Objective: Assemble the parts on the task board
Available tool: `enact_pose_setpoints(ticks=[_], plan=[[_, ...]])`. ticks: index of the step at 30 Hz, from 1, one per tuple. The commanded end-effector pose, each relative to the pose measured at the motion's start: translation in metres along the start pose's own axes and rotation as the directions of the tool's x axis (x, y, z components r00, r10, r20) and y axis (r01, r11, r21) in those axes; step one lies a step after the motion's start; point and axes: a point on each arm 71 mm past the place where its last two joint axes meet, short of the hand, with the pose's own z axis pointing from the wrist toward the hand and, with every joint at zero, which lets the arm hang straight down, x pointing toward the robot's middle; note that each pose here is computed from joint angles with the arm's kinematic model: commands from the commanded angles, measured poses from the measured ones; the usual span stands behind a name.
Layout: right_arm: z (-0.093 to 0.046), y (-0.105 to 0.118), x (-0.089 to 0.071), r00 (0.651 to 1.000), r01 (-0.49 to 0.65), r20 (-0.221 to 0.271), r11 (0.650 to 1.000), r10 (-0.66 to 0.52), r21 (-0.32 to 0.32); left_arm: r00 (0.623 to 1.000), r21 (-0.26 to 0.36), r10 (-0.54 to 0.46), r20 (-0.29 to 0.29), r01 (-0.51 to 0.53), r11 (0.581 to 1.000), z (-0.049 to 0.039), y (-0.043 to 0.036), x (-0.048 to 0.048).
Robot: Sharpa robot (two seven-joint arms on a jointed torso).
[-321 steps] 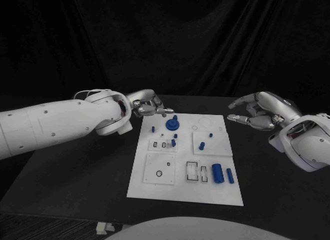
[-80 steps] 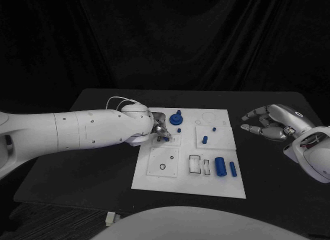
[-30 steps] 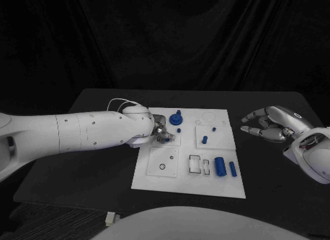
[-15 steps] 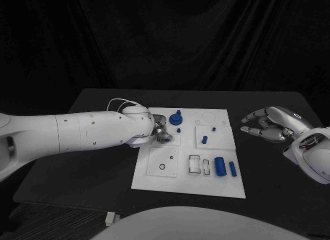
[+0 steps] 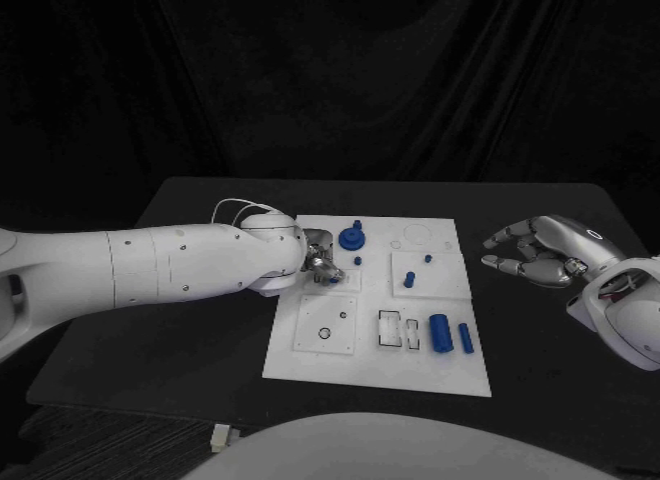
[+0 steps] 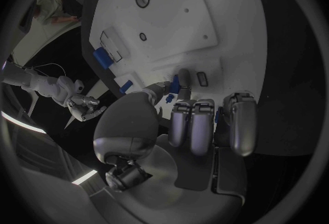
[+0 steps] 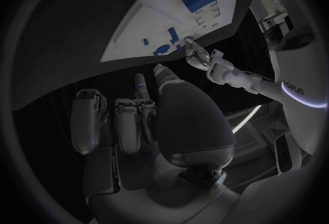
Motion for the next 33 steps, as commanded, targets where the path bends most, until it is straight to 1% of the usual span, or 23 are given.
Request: enact_pose_setpoints(ticks=[1,8,17,22,33], plan=[[-0.0010,-0.0021,0.0011,1.000,0.004,-0.007,1.000,-0.004,0.019,0.998,0.037,-0.035,0.045,0.033,0.999,-0.0023,-0.0028,-0.0014],[-0.0018,-0.0030,0.0015,1.000,0.004,-0.008,1.000,-0.004,0.021,0.994,0.049,-0.063,0.085,0.059,0.997,-0.0075,-0.0018,-0.0026],[-0.0022,-0.0034,0.0024,1.000,0.004,-0.010,1.000,-0.003,0.022,0.992,0.048,-0.077,0.105,0.072,0.996,-0.0091,-0.0008,-0.0033],[-0.0024,-0.0035,0.0026,1.000,0.004,-0.011,1.000,-0.003,0.023,0.991,0.040,-0.066,0.112,0.062,0.997,-0.0083,0.0009,-0.0030],[-0.0039,-0.0037,0.0028,1.000,0.002,-0.013,1.000,-0.002,0.022,0.990,0.030,-0.056,0.132,0.053,0.998,-0.0017,0.0047,0.0050]])
